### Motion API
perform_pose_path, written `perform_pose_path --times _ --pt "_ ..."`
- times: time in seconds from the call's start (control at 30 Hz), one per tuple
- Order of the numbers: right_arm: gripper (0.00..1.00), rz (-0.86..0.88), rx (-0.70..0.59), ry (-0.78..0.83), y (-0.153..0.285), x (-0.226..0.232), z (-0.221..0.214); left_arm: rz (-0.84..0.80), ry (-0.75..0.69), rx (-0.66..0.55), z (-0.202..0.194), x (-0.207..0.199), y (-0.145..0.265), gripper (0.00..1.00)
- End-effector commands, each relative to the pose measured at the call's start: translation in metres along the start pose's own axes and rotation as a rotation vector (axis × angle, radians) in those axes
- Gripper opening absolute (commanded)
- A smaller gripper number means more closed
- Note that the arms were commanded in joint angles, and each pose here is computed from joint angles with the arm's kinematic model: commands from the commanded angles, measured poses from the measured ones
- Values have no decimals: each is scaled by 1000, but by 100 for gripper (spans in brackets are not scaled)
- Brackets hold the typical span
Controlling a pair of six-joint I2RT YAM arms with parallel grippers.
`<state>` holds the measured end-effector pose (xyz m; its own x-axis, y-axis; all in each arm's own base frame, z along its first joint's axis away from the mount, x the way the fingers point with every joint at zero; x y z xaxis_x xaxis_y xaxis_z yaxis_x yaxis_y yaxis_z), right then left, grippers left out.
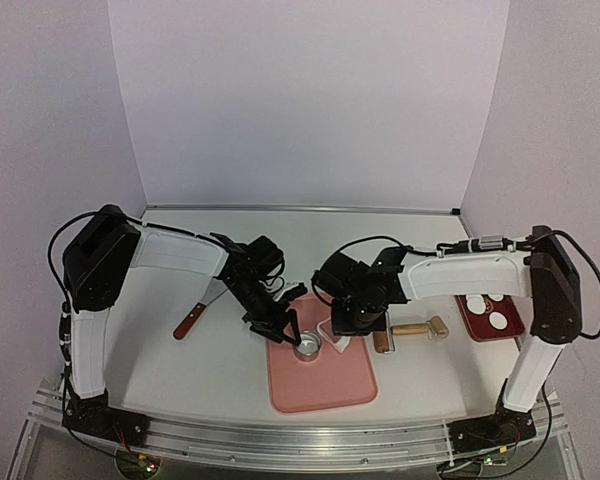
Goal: Roll out the dumpling wrappers from the dough
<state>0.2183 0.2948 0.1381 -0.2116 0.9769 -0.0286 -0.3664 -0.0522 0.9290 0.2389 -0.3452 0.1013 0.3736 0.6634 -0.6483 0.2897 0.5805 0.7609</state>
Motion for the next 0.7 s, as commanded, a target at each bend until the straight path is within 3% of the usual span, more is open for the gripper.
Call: perform_pose_path --times 0.0,0.27,0.43,0.67 --pt "0 34 -99 -1 30 1 21 18 -70 -131 11 -25 31 61" --pt "1 96 -181 37 41 22 57 -5 -18 -342 20 -36 88 69" --pt "1 92 -156 38 23 28 69 65 122 -407 18 -3 111 70" --pt "17 88 -114 10 5 25 75 228 263 -452 11 47 140 72"
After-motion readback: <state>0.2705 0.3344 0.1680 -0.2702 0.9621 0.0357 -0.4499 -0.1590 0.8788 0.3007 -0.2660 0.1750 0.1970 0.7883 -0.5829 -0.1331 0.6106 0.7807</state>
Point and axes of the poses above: each gripper's point midway between its finger pads, its own y axis back along the fingers, its own x axis along the line the jaws close on, z = x × y, the point moved 8 cm from there along y, back along the fingers, and after that the axes turned 10 degrees about y, right-handed, at the moved point
